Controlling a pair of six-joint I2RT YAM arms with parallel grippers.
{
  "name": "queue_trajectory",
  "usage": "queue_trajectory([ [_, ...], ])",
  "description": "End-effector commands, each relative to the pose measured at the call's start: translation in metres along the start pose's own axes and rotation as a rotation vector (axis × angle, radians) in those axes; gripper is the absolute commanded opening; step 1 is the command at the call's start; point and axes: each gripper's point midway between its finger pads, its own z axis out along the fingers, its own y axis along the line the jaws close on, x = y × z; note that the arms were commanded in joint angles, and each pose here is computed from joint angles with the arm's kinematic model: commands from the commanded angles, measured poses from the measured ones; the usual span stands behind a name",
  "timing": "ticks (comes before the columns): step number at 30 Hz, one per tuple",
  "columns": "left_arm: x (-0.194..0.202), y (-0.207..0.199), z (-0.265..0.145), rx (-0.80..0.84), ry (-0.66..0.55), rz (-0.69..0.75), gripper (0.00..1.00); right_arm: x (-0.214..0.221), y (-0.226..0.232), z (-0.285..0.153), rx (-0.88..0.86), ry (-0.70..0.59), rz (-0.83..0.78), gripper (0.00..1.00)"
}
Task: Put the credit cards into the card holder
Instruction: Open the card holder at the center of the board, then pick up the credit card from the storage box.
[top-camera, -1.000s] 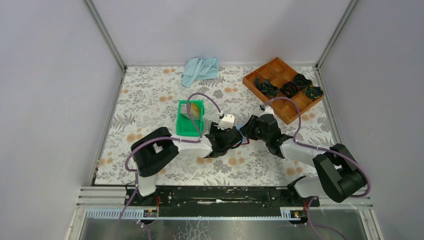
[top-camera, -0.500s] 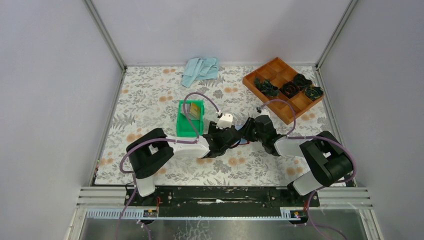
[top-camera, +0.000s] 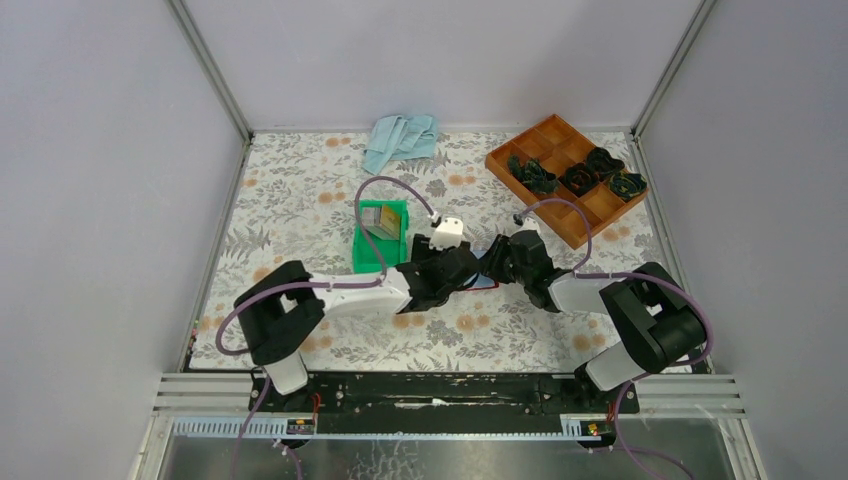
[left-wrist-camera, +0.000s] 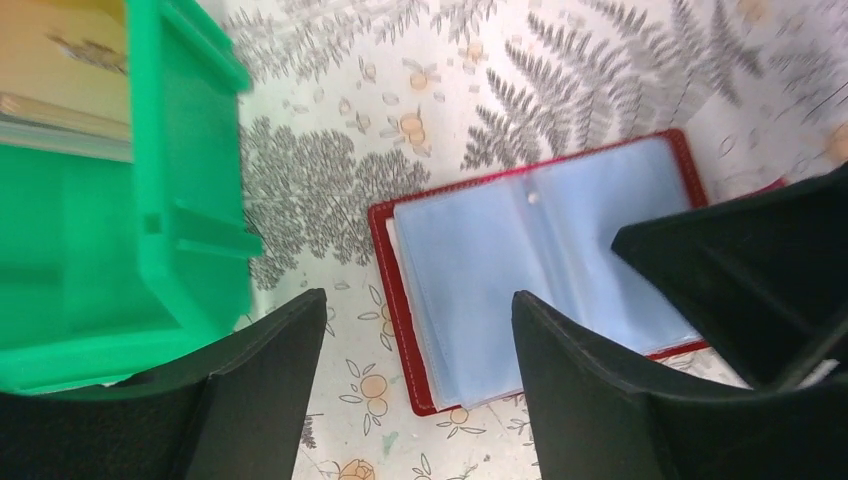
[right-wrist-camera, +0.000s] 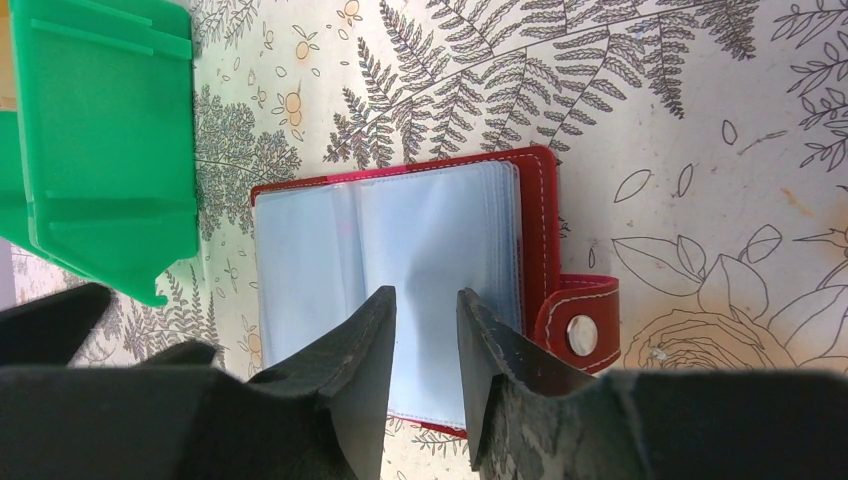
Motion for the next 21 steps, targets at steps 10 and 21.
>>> queue_trajectory([
  [10,-0.121,0.084,-0.031,-0.119,-0.112,-0.159,0.86,-0.007,0.007,-0.005,-0.008,-0.012,-0.045,0.37],
  [21,-0.147,0.160,0.012,-0.125,-0.006,-0.288,0.80,-0.009,0.016,-0.003,-0.045,-0.005,-0.047,0.37],
])
